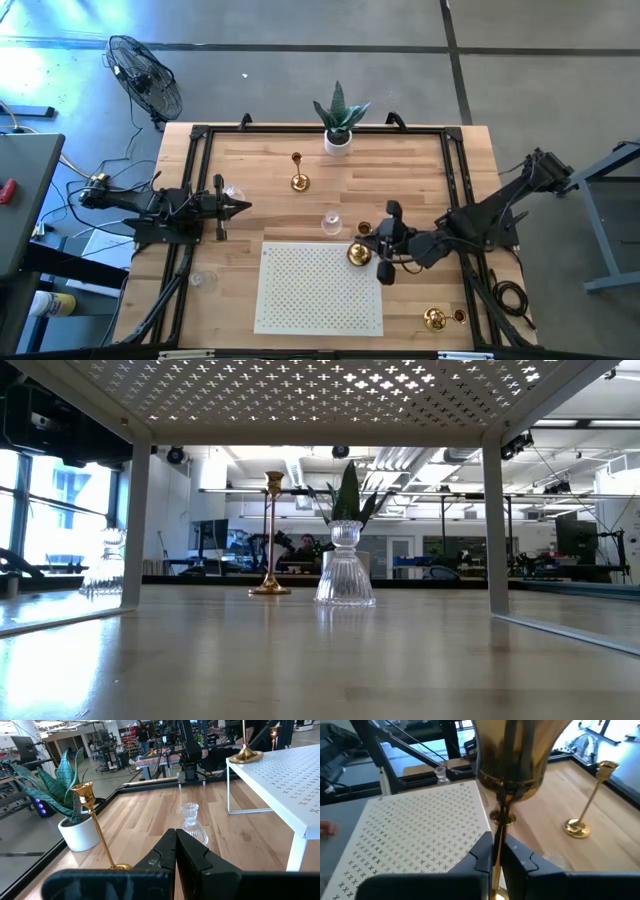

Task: Pick & Place candle stick holders
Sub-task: Put the middle candle holder on the shelf

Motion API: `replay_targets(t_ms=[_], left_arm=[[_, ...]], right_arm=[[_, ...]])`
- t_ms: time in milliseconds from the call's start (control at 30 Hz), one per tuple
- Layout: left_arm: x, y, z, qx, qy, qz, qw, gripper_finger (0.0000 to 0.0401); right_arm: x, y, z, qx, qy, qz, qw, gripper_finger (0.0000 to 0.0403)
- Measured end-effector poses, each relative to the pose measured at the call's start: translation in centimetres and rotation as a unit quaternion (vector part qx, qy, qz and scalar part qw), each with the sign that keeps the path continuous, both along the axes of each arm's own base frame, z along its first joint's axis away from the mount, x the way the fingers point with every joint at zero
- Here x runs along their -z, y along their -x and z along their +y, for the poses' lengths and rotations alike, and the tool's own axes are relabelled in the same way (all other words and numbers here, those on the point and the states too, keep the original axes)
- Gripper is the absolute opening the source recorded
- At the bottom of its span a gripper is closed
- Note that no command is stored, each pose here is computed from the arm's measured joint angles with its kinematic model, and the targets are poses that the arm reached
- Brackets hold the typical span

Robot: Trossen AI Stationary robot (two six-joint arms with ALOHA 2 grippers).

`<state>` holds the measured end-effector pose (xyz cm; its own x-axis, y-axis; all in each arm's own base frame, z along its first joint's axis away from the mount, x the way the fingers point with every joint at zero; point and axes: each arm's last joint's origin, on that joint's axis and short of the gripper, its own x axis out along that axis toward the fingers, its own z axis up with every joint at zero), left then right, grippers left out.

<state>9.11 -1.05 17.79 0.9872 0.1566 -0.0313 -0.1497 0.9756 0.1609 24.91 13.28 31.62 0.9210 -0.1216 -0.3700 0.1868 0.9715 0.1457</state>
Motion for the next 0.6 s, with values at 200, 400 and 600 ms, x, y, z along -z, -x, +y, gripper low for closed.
replay_targets(t_ms=[200,400,600], left_arm=[[0.0,0.0,0.0,0.000,0.000,0.000,1.000,0.0001],[0.0,0.0,0.0,0.000,0.000,0.000,1.000,0.0001],[0.0,0.0,0.0,0.000,0.000,0.000,1.000,0.0001]], right_arm=[[1.1,0.1,0.0,-0.002,-0.015,-0.001,1.000,0.0031],[1.3,0.1,0.1,-0.016,-0.012,0.008,1.000,0.0028],[1.3,0.1,0.2,-0.040,-0.020,0.015,0.999,0.0037]])
